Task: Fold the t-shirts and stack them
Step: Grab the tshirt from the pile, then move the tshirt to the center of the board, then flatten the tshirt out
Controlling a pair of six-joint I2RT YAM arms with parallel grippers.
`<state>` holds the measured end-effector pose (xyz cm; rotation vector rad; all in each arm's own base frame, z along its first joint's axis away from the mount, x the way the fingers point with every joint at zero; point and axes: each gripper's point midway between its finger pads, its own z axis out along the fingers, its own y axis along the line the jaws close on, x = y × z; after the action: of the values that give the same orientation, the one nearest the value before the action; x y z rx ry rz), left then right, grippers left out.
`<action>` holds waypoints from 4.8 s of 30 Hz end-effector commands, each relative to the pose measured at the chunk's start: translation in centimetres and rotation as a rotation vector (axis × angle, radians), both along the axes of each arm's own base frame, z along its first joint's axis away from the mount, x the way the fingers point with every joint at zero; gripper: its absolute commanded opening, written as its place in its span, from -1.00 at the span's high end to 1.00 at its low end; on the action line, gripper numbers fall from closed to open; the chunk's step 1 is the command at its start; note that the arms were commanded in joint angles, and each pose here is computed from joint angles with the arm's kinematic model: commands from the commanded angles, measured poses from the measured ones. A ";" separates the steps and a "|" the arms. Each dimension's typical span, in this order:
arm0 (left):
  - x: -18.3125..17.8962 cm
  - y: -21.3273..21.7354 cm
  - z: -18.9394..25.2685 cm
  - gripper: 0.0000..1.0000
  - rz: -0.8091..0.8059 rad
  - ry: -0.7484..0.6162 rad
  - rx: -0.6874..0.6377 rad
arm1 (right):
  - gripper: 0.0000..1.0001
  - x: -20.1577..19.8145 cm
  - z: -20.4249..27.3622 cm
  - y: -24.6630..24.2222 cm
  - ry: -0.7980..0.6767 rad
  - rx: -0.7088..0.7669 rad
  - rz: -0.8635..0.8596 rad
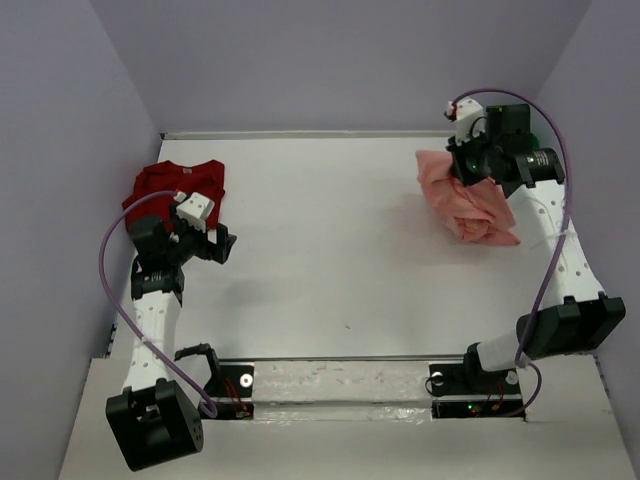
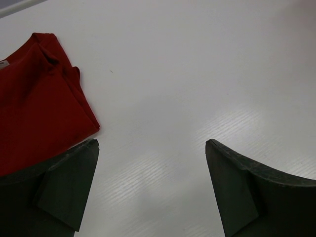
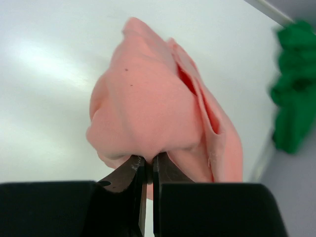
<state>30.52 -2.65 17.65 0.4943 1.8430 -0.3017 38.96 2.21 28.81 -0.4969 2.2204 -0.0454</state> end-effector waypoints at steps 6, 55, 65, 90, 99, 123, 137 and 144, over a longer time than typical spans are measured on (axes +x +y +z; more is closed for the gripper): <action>-0.2 -0.2 3.5 -0.98 -0.013 -0.107 0.019 | 1.00 -3.7 3.1 10.1 0.073 0.182 0.319; -0.6 -0.7 3.3 -0.98 -0.047 -0.116 0.025 | 0.04 -11.4 -14.8 12.4 0.603 -0.103 0.509; -0.6 -0.5 3.4 -0.98 -0.040 -0.126 0.039 | 0.09 -7.1 -17.3 15.9 0.622 -0.122 0.514; -0.8 -0.5 3.6 -0.98 -0.049 -0.138 0.047 | 0.08 -3.2 -21.9 15.1 0.614 -0.254 0.445; -0.9 -0.5 3.6 -0.98 -0.052 -0.141 0.051 | 0.81 -3.9 -21.8 14.7 0.630 -0.256 0.436; -1.2 0.0 4.7 -0.98 -0.033 -0.175 0.037 | 1.00 -17.6 7.0 17.3 0.060 0.060 0.792; -1.4 -0.4 5.4 -0.98 -0.061 -0.183 -0.004 | 1.00 -11.3 -0.4 -2.1 -0.086 -0.418 -0.095; -1.2 -1.9 5.1 -0.98 -0.127 -0.159 -0.027 | 1.00 -9.0 -5.5 -7.6 -0.038 -0.553 -0.347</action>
<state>28.86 -3.42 20.88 0.5472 1.7185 -0.3341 26.91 -1.67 21.39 -0.6510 2.3398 -0.6421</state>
